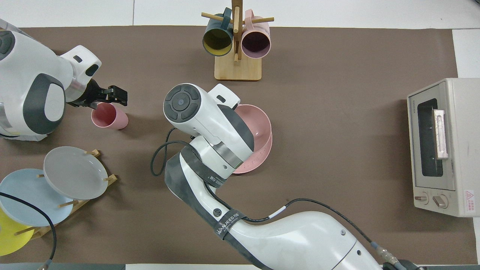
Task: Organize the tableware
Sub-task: 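Lower the bowl onto the plate while the left gripper grasps the cup, then release the bowl and withdraw the right gripper while the left gripper lifts the cup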
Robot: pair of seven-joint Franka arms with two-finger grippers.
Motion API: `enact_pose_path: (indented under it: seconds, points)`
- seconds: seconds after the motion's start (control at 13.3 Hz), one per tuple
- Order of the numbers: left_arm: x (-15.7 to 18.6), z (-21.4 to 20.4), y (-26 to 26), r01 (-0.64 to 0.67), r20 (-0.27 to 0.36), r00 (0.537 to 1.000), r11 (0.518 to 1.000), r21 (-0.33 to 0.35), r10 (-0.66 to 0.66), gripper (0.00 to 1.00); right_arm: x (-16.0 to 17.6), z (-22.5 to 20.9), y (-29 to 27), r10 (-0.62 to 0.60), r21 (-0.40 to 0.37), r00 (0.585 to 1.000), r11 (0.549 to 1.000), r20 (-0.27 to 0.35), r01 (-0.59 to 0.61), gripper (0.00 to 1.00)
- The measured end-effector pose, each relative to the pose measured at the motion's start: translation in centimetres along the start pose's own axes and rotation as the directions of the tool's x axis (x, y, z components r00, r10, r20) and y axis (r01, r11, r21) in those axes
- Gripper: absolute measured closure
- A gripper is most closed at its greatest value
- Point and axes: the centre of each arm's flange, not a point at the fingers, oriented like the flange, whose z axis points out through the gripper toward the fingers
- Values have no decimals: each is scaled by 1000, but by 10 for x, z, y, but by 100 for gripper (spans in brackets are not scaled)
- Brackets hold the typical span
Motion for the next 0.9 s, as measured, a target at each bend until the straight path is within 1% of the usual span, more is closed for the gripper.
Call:
enact_pose_path:
  seconds: [0.15, 0.38, 0.45, 0.53, 0.6, 0.67, 0.9]
  points:
    - [-3, 8, -1, 6, 16, 1000, 1000, -7, -6, 0, -10, 10, -12, -20, 7, 1000, 1000, 6, 20, 95]
    - [-7, 14, -1, 12, 30, 999, 1000, -10, -11, 0, -18, 10, -22, -32, 17, 999, 999, 16, 32, 95]
    - [-8, 16, -2, 15, 27, 1000, 1000, -10, -14, 0, -18, 11, -22, -32, 16, 999, 999, 17, 31, 95]
    - [-8, 18, -2, 17, 15, 1000, 1000, -10, -17, 3, -18, 13, -21, -31, 14, 999, 999, 21, 31, 95]
    - [-9, 20, -3, 18, 5, 1000, 1000, -11, -18, 3, -19, 16, -21, -32, 12, 999, 999, 23, 31, 95]
    - [-11, 22, -3, 20, 0, 1000, 1000, -11, -20, 14, -19, 19, -21, -32, 15, 999, 999, 20, 32, 95]
    - [-13, 23, -2, 17, -1, 1000, 1000, -11, -17, 54, -18, 23, -23, -26, 27, 1000, 999, 5, 25, 95]
